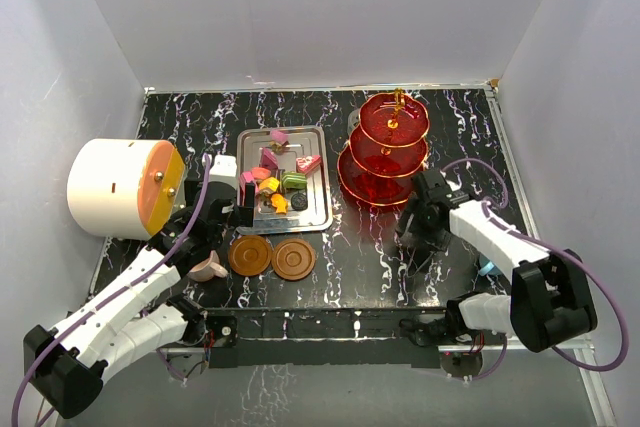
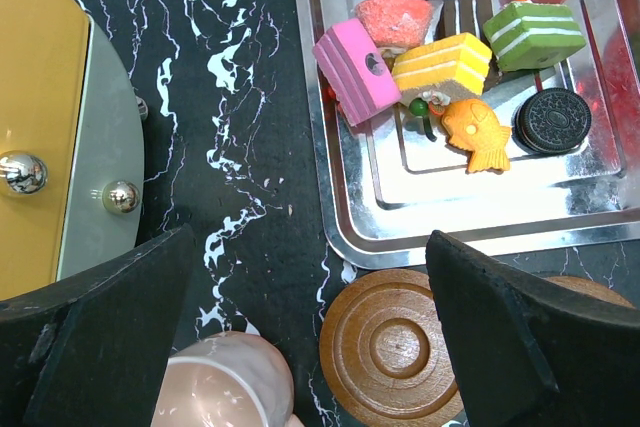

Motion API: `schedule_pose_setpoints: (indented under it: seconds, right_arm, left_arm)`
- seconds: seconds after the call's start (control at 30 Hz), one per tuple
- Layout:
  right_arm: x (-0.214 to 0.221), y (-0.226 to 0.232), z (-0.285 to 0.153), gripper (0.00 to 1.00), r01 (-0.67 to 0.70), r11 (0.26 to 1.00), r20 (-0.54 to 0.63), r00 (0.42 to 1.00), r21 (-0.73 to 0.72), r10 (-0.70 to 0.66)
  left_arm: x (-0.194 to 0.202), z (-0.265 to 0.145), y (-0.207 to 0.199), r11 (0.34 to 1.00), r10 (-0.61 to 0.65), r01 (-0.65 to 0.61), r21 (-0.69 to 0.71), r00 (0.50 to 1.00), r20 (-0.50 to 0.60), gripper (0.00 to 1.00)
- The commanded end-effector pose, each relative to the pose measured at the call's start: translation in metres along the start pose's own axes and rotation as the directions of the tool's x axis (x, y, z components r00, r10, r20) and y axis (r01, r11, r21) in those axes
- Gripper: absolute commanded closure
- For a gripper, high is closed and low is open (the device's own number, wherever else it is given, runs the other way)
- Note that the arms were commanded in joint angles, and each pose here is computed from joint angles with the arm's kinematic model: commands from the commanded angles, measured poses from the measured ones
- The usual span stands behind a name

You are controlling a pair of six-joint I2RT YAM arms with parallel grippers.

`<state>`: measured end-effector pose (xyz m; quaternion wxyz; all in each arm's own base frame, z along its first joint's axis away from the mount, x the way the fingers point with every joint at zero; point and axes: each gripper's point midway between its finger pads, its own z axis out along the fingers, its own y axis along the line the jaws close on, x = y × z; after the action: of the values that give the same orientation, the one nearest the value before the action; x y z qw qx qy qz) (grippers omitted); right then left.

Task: Serve the afternoon tea
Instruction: Pick up the clamp from the center of the board.

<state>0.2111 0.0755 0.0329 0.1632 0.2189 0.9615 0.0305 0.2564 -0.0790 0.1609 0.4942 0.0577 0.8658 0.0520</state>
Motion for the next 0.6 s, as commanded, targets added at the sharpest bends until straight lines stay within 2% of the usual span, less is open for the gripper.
schedule_pose_setpoints:
  seconds: [0.0, 0.07, 0.1, 0.23, 0.33, 0.43, 0.57]
  right_arm:
    - [-0.041, 0.016, -0.047, 0.19, -0.022, 1.0, 0.097, 0.995, -0.005, 0.022]
    - [-0.048, 0.018, -0.059, 0.05, -0.069, 0.998, 0.112, 0.991, 0.004, 0.068]
    - [-0.052, 0.016, -0.064, 0.02, -0.093, 0.995, 0.127, 0.988, 0.018, 0.09]
    - [-0.061, 0.005, -0.075, 0.02, -0.194, 0.979, 0.177, 0.967, 0.059, 0.181]
    - [-0.045, 0.001, -0.065, 0.02, -0.25, 0.967, 0.073, 0.966, 0.049, 0.247]
    - [-0.017, -0.007, -0.05, 0.02, -0.288, 0.956, -0.109, 0.95, 0.049, 0.292]
    - [-0.007, -0.016, -0.038, 0.02, -0.322, 0.945, -0.184, 0.927, 0.062, 0.328]
  left_arm:
    - [-0.008, -0.003, 0.001, 1.0, -0.006, 0.006, 0.005, 1.0, 0.019, 0.01]
    - [-0.007, -0.004, 0.002, 1.0, -0.006, 0.006, 0.002, 1.0, 0.02, 0.01]
    - [-0.008, -0.004, 0.002, 1.0, -0.008, 0.008, 0.002, 1.0, 0.023, 0.01]
    - [-0.008, -0.005, 0.001, 1.0, -0.009, 0.009, 0.011, 1.0, 0.023, 0.01]
    - [-0.009, -0.005, 0.0, 1.0, -0.012, 0.011, 0.014, 1.0, 0.025, 0.01]
    - [-0.01, -0.007, 0.003, 1.0, -0.016, 0.015, 0.008, 0.999, 0.031, 0.01]
    - [-0.011, -0.008, 0.007, 1.0, -0.015, 0.015, -0.009, 0.999, 0.039, 0.01]
